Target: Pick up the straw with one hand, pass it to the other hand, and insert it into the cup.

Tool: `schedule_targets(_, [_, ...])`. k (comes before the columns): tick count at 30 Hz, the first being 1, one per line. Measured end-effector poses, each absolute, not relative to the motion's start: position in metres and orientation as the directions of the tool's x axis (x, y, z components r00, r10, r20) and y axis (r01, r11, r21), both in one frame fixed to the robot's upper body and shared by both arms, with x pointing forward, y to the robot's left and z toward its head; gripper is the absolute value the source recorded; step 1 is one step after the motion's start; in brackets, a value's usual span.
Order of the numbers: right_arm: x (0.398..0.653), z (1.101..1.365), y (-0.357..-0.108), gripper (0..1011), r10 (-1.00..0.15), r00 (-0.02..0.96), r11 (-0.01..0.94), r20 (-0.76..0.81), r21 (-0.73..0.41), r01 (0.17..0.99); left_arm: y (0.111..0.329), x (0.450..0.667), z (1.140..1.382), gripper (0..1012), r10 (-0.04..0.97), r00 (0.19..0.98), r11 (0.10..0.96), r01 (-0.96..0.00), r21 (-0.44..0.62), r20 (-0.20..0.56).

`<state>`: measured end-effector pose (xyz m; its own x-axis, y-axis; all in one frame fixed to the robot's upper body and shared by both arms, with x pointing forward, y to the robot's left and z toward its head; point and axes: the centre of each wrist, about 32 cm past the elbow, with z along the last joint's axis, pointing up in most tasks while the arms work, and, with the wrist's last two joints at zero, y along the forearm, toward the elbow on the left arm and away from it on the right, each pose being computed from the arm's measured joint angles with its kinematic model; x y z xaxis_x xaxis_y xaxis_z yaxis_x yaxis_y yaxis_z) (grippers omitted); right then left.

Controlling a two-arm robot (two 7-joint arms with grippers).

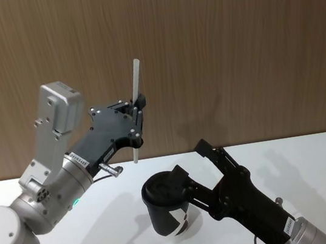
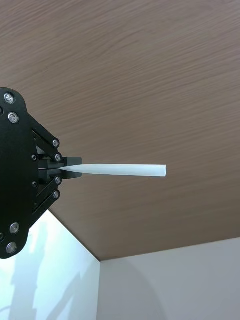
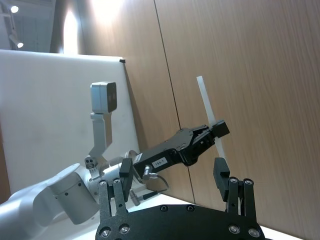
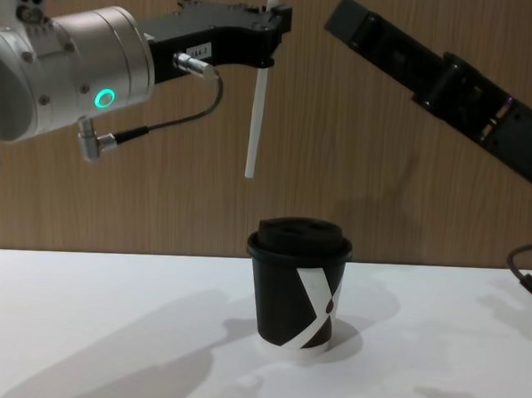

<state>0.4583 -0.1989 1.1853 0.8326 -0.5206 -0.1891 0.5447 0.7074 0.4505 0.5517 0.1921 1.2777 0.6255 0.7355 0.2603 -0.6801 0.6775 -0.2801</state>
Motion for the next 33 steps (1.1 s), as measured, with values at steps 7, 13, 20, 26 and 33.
schedule_targets(7, [0.458,1.185,-0.199,1001,-0.521,0.833,0.707,-0.189,0.451,0.545,0.188,0.558,1.275,5,0.732,0.629,0.681,-0.68,-0.272,0.262])
schedule_targets(13, [0.458,1.185,-0.199,1001,-0.521,0.833,0.707,-0.189,0.451,0.545,0.185,0.563,1.273,4,0.726,0.639,0.688,-0.674,-0.27,0.254])
schedule_targets(20, [0.458,1.185,-0.199,1001,-0.521,0.833,0.707,-0.189,0.451,0.545,0.182,0.567,1.271,3,0.714,0.665,0.699,-0.661,-0.273,0.219])
schedule_targets(26, [0.458,1.185,-0.199,1001,-0.521,0.833,0.707,-0.189,0.45,0.545,0.179,0.571,1.269,3,0.7,0.692,0.71,-0.647,-0.277,0.178])
schedule_targets(33, [0.458,1.185,-0.199,1001,-0.521,0.833,0.707,-0.189,0.45,0.545,0.175,0.575,1.267,4,0.682,0.717,0.723,-0.633,-0.278,0.141])
